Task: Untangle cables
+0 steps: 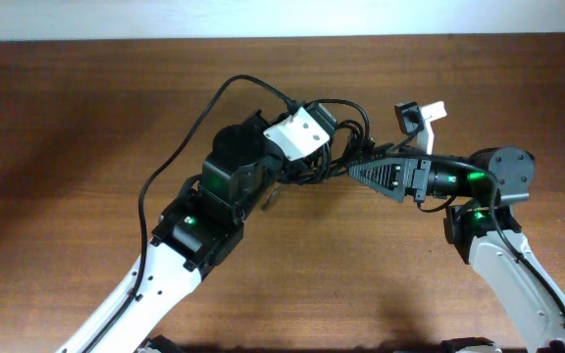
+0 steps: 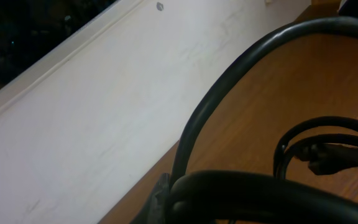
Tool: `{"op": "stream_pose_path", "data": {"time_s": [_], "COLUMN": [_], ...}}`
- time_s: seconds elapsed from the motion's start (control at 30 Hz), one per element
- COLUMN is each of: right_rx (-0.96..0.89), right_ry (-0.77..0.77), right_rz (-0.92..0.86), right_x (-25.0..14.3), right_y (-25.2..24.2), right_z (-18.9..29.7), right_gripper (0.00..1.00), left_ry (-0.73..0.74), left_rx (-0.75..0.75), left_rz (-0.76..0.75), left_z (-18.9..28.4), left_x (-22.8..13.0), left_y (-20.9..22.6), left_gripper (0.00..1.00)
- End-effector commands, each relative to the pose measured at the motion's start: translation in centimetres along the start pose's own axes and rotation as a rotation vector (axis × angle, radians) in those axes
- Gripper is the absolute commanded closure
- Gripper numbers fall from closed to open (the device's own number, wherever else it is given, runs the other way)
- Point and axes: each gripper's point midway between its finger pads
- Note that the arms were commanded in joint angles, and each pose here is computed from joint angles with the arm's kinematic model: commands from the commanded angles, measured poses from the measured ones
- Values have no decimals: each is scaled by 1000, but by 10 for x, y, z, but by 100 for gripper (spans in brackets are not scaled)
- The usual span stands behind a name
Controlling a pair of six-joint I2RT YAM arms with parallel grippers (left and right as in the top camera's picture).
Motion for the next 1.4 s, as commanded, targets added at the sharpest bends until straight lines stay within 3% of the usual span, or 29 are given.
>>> {"op": "stream_pose_path", "data": {"time_s": [0.0,0.37,0.67,0.97,1.17,1.3,1.37], "right_rx": [25,29,16,15,4,4,4], "right_ry": [34,33,-6,-15,-45,-45,-44], "right_rz": [39,38,42,52,52,52,52], "right_x": [-4,-5,2,4,9,9,9], "right_y": [9,9,7,8,6,6,6], "right_z": [-7,-10,-10,-10,-10,-10,-10], "right_gripper": [31,30,30,46,50,63,64], "left_ry": [-14,-14,-2,5,-17,-23,-24], "left_rx": [-10,115,64,53,24,28,29], "left_rz": [17,25,14,11,4,5,5], "left_z": [-4,-4,-5,-9,-8,-8,-8], "left_x": [3,6,6,4,13,14,14], "left_y": [-2,21,3,-3,-16,-15,-15], "left_gripper": [100,100,100,100,100,100,100]}}
Point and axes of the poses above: each gripper's point midway between its finger pads, its own z axis back along the fingers, its own y axis along the line the jaws close on, x = y × z, and after that the axes turned 1 degree about z, right-handed
